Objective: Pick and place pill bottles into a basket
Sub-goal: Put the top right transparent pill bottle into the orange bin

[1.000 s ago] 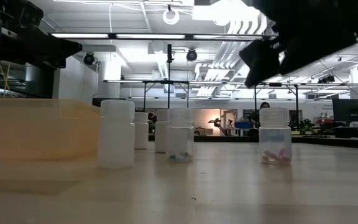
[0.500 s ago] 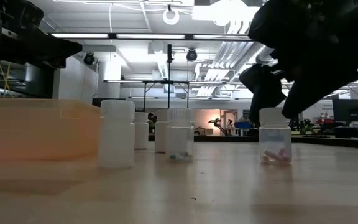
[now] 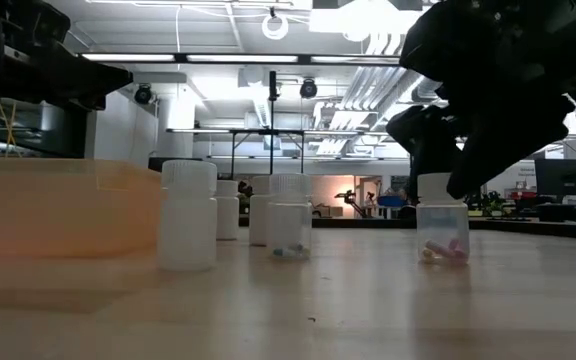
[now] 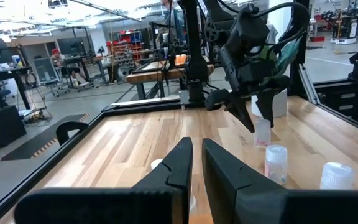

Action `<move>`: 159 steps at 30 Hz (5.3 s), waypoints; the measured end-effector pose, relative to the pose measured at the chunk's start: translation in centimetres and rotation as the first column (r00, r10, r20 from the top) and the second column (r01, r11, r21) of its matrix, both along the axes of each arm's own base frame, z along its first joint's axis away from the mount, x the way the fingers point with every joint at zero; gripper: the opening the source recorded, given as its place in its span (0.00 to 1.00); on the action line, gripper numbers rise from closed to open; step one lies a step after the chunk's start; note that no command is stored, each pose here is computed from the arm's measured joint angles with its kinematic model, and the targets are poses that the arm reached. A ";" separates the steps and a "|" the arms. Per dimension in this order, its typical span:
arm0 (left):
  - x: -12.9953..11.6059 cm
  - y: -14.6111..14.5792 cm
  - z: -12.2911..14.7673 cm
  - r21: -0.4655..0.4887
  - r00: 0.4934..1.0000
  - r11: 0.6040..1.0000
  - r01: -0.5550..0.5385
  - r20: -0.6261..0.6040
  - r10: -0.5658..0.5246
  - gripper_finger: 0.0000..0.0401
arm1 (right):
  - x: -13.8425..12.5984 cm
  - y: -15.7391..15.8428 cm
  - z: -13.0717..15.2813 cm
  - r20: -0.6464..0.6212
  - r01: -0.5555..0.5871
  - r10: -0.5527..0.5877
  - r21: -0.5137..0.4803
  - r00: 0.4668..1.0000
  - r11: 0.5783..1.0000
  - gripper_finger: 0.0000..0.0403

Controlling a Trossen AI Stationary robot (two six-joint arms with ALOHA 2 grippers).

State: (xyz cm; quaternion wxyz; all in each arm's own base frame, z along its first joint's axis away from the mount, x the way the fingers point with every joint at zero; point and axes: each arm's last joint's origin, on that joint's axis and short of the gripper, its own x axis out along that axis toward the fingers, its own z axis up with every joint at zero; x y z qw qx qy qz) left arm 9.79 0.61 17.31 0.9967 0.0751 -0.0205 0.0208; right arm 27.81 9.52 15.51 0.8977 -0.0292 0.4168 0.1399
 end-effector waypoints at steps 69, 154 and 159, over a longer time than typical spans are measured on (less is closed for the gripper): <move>8.8 0.3 5.2 -0.111 0.963 0.991 0.075 -0.250 -0.101 0.72 | 11.8 -10.1 6.4 0.766 0.142 -0.100 0.012 0.635 0.990 0.34; 7.1 1.2 0.9 -0.326 0.385 0.282 -0.902 -0.904 0.187 0.46 | 10.7 -10.6 5.6 0.578 0.202 -0.143 -0.038 0.803 0.979 0.48; 7.4 1.3 0.0 -0.297 0.330 0.169 -0.940 -0.918 0.222 0.46 | 10.6 -10.6 5.5 0.568 0.201 -0.143 -0.040 0.811 0.979 0.48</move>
